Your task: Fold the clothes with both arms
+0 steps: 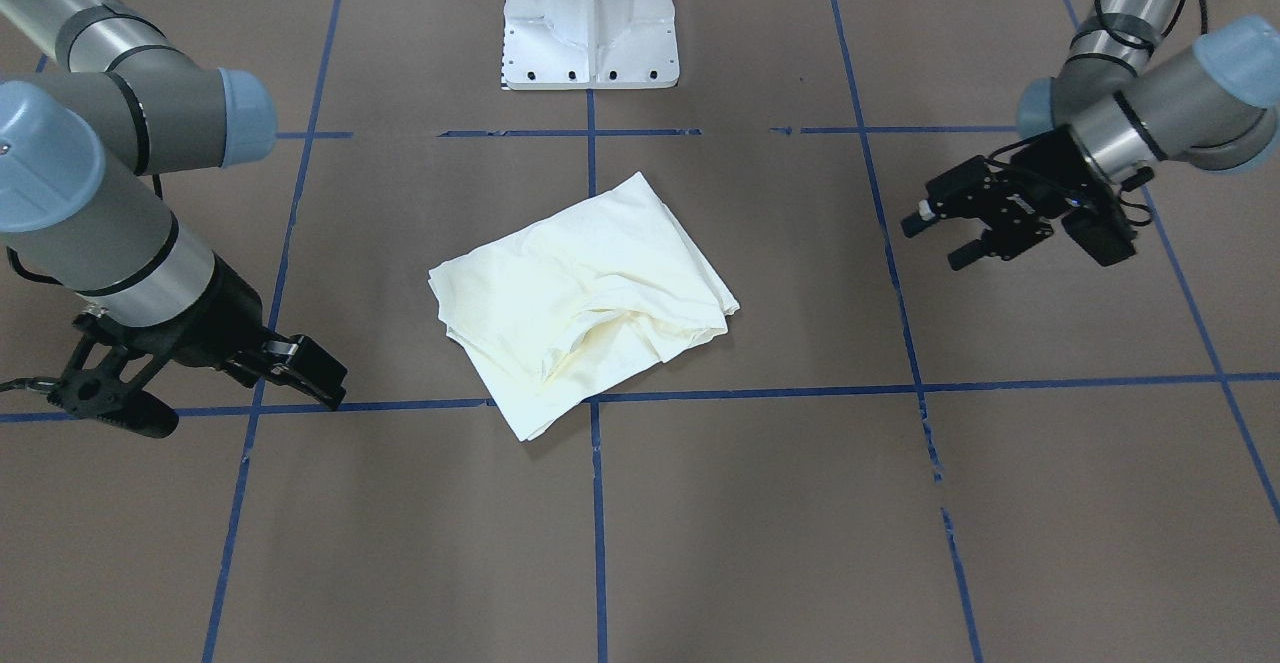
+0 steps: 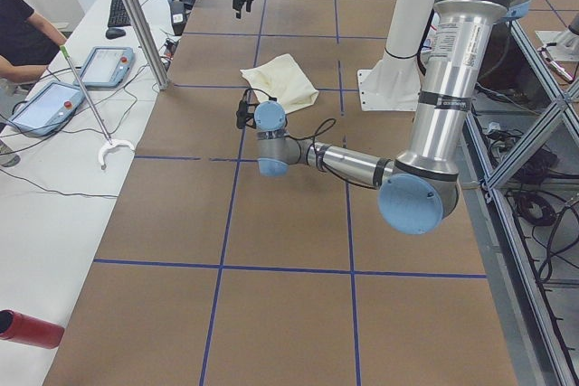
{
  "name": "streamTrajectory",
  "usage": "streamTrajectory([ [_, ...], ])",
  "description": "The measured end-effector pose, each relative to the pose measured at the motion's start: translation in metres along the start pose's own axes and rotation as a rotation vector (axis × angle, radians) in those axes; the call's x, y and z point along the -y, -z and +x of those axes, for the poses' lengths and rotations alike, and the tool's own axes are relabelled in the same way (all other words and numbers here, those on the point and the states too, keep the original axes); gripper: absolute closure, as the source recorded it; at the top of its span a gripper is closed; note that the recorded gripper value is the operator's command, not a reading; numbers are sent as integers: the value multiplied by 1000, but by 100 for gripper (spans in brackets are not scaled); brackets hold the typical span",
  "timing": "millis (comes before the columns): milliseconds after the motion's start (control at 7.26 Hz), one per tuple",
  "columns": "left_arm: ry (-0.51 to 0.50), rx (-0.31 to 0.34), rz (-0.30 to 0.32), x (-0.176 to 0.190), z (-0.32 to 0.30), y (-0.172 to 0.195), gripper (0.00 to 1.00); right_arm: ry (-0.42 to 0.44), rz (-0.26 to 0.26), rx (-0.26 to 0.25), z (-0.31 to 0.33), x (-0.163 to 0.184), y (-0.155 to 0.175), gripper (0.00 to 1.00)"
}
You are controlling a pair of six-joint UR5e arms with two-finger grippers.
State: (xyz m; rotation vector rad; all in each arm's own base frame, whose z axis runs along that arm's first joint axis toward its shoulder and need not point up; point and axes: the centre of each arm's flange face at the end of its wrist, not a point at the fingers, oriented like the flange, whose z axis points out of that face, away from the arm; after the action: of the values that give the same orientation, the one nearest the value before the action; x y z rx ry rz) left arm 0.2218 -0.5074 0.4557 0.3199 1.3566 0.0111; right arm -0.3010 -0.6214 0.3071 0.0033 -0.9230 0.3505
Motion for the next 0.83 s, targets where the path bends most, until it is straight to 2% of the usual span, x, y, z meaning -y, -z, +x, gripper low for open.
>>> streamTrajectory([
  [138,-75,141,86,32,-32,31,0,64,14,-26,38,15,4,0],
  [275,-151,315,149,61,-63,63,0,137,24,-60,85,32,7,0],
  [413,-247,509,153,85,-95,94,0,220,22,-100,141,47,10,0],
  [551,-339,652,95,101,-116,121,0,300,13,-138,198,59,15,0],
  [688,-398,728,9,113,-131,152,0,376,-8,-178,259,68,25,0],
  [826,-431,730,-80,114,-138,179,0,436,-45,-198,315,73,40,0],
])
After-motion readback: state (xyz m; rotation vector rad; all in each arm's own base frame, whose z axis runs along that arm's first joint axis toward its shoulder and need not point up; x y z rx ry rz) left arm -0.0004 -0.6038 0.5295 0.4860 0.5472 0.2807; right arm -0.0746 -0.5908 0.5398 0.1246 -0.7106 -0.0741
